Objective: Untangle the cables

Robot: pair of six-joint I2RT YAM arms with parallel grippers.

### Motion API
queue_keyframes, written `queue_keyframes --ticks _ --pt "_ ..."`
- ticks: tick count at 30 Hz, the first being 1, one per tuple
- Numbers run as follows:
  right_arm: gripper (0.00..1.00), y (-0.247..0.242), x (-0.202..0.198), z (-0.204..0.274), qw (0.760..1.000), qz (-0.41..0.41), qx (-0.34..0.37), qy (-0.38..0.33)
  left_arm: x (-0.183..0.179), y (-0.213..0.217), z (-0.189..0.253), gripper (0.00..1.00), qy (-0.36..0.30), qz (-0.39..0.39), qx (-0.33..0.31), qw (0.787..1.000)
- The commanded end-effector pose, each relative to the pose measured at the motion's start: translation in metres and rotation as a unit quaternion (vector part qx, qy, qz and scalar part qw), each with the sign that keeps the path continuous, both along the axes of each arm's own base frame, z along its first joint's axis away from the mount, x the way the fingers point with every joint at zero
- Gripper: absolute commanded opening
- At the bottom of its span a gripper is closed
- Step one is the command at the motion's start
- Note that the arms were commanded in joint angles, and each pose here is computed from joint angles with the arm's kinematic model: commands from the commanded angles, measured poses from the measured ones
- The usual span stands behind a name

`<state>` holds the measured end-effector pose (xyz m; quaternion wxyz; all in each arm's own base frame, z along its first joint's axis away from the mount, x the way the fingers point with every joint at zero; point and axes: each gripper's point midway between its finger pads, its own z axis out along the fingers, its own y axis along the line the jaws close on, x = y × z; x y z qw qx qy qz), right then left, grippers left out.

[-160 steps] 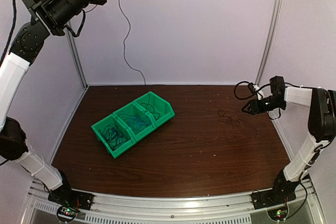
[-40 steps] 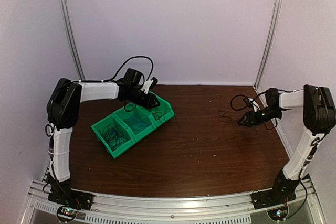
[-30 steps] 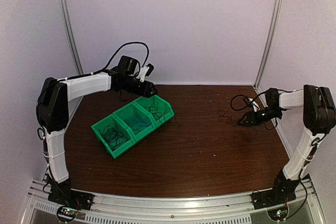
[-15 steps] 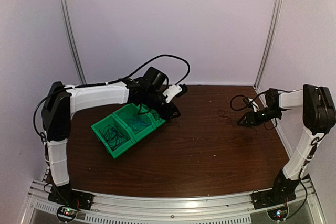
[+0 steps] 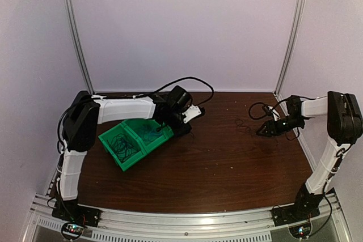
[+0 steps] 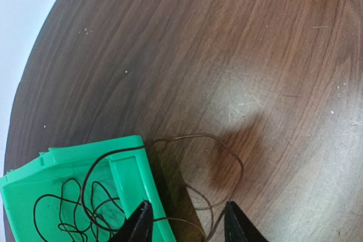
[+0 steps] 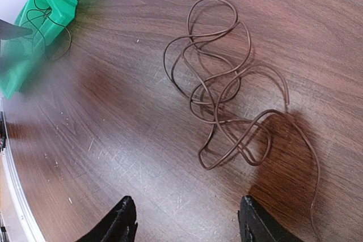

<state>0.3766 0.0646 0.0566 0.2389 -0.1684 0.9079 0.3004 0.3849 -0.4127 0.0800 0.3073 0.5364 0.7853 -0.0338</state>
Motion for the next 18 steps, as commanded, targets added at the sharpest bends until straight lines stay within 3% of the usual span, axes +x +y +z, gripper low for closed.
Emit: queue_keyframes --ticks 1,9,14,18 --pt "0.63 0.005 0.002 0.005 1.0 0.012 0.009 -0.005 0.005 -0.006 0.0 0.45 -0.017 -0.01 0.01 1.0" --pt "0.63 0.005 0.002 0.005 1.0 0.015 0.01 -0.004 -0.001 -0.012 -0.007 0.44 0.005 -0.02 0.003 1.0" --pt "0.63 0.006 0.001 0.004 1.0 0.016 0.012 -0.001 -0.001 -0.01 -0.023 0.33 0.016 -0.021 0.02 0.999" --pt "0.63 0.006 0.001 0.003 1.0 0.017 0.012 -0.001 -0.001 -0.011 -0.022 0.18 0.016 -0.022 0.019 0.999"
